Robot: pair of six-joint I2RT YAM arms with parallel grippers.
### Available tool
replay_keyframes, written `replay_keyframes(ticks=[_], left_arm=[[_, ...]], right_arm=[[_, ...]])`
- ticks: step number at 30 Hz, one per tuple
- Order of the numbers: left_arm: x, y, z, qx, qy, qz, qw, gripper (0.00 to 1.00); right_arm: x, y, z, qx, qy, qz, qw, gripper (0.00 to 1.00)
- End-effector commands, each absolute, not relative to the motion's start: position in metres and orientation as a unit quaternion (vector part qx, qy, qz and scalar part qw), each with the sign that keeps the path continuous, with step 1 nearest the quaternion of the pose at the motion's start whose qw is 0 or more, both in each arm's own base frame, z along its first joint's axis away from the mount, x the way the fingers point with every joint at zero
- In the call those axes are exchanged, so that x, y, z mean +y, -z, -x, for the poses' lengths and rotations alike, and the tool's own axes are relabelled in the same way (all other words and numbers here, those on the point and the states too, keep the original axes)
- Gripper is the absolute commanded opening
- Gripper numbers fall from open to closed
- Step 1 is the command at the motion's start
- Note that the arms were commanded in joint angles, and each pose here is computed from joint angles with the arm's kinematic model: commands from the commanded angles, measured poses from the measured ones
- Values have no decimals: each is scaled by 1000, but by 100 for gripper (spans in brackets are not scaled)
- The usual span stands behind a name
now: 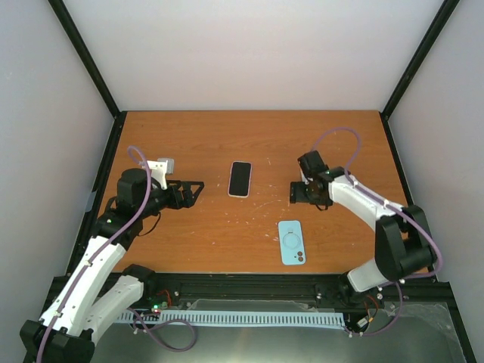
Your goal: Put the phone into the phone case
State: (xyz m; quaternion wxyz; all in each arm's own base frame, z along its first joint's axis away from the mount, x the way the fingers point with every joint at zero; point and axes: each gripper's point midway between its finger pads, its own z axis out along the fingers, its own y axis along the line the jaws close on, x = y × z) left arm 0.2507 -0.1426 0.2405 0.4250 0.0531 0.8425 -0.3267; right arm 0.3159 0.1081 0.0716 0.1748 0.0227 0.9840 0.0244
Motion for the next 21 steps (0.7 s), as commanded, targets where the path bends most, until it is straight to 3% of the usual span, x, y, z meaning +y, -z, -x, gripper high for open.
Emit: replay_keyframes(ticks=[1,7,21], left_arm=[[-141,-246,-251,837,322,-59,439,100],[-141,-246,-251,837,320,-58,439,100],[-136,-237,-255,851,309,-31,423,100]], right_arm=[[133,-66,-268,989,-56,-15,138,93],[153,-45,-235,993,-47,16,105,95],[161,-8,-212,997,-32,40,61,96]])
